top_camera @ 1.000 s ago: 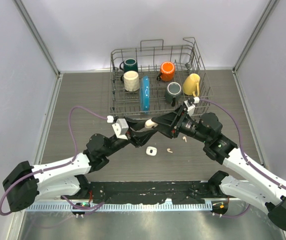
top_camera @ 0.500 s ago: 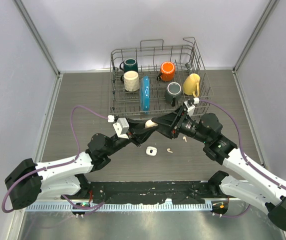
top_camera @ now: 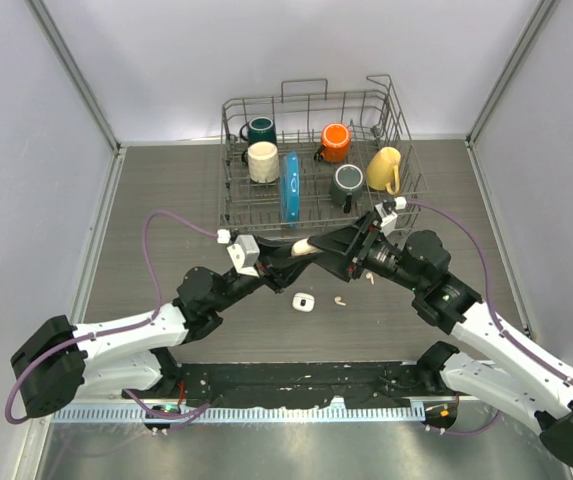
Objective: Insert the wireless bluetooth earbuds into the charging case
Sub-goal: Open the charging case.
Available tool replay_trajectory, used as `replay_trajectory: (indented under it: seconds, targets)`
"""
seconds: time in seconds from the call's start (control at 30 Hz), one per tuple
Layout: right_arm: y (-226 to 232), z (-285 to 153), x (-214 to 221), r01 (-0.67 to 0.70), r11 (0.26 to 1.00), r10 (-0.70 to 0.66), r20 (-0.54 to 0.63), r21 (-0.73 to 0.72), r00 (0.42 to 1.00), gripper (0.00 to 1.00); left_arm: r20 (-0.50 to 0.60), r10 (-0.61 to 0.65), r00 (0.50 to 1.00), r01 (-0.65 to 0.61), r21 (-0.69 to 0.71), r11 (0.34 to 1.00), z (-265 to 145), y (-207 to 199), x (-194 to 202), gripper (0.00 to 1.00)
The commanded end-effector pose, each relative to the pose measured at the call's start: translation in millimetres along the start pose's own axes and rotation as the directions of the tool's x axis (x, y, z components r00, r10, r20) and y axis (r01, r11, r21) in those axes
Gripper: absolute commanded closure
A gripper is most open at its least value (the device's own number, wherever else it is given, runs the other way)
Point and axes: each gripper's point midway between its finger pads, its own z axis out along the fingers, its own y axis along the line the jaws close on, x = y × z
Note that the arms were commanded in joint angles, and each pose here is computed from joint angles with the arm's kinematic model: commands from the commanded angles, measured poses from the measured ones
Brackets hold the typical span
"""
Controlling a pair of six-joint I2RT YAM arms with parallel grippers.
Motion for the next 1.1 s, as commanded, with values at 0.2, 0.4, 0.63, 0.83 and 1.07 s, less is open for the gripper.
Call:
replay_trajectory:
  seconds: [0.2, 0.4, 0.63, 0.83, 1.07]
  targets:
    - [14.0, -29.6, -27.8, 0.382, 0.916, -0.398, 0.143, 0.125, 0.906, 0.22, 0.208, -0.059, 0.976, 0.058, 0.01, 0.998, -15.6, -3.3, -32.5, 1.0]
    - [18.0, -31.2, -15.8, 0.529, 0.838, -0.535, 0.014, 0.135, 0.845, 0.22, 0.196, -0.065, 0.978, 0.056, 0.052, 0.997, -18.0, -6.4, -31.0, 1.0]
    - [9.0, -29.6, -9.1, 0.612, 0.777, -0.604, -0.099, 0.149, 0.791, 0.28, 0.191, -0.09, 0.977, 0.064, 0.141, 0.988, -13.0, -17.3, -33.3, 1.0]
    - [14.8, -26.6, 3.6, 0.609, 0.79, -0.598, -0.131, 0.067, 0.791, 0.29, 0.176, -0.109, 0.978, 0.075, 0.191, 0.979, -8.6, -25.0, -30.1, 1.0]
    - [3.3, -23.2, 5.9, 0.592, 0.802, -0.575, -0.163, 0.085, 0.802, 0.31, 0.17, -0.113, 0.979, 0.076, 0.208, 0.975, -3.9, -27.0, -29.2, 1.0]
